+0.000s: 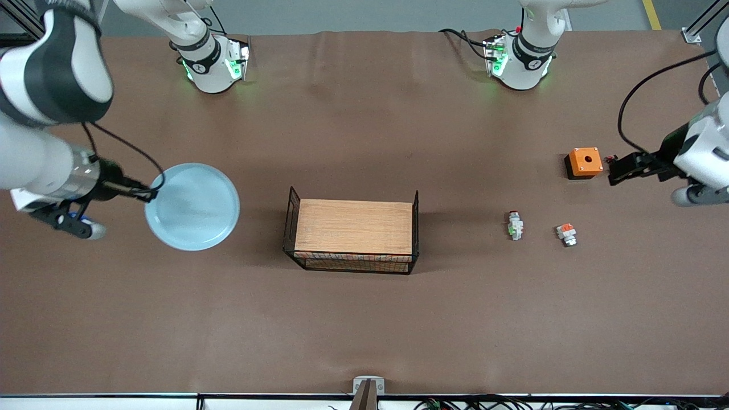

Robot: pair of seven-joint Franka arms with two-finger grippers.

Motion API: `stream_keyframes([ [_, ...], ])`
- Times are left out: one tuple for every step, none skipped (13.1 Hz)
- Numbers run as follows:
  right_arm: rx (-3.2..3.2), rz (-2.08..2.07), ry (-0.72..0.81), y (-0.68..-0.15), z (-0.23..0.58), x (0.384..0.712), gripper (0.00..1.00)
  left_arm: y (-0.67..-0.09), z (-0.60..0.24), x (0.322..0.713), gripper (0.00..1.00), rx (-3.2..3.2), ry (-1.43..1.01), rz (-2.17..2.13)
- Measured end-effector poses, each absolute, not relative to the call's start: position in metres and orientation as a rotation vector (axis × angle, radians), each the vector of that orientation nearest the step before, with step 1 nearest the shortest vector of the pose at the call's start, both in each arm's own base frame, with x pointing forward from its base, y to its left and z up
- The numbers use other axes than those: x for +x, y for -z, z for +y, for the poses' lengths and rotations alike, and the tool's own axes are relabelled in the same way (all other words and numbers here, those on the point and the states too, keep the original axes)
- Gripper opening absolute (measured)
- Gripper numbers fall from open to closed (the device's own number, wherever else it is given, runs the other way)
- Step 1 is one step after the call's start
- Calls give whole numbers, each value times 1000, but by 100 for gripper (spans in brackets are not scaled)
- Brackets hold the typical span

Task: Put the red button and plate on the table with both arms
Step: 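Carry the blue plate with the right gripper and lower it onto the table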

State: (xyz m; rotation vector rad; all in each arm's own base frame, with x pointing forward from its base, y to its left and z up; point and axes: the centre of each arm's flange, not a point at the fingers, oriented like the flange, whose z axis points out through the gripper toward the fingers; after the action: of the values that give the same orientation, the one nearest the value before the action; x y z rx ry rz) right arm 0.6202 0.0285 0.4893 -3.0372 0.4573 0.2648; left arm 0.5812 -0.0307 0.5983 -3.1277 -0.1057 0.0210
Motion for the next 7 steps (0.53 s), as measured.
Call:
stream_keyframes([
  [-3052, 357, -206, -465, -2, 624, 3, -609, -30, 576, 100, -3127, 3, -112],
  [-3061, 269, -144, -441, -31, 625, 3, -616, -30, 573, 100, -3126, 21, -127],
  [-3068, 193, -82, -415, -57, 622, 3, -621, -29, 571, 100, -3125, 39, -147],
  [-3076, 129, -25, -389, -82, 616, 3, -629, -29, 569, 100, -3125, 62, -164],
  [-3079, 77, 33, -363, -106, 608, 3, -635, -28, 568, 100, -3125, 82, -172],
  [-3068, 34, 87, -337, -127, 597, 3, -639, -26, 566, 100, -3125, 92, -179],
  [-3033, -1, 116, -312, -144, 584, 3, -640, -24, 566, 100, -3124, 96, -185],
])
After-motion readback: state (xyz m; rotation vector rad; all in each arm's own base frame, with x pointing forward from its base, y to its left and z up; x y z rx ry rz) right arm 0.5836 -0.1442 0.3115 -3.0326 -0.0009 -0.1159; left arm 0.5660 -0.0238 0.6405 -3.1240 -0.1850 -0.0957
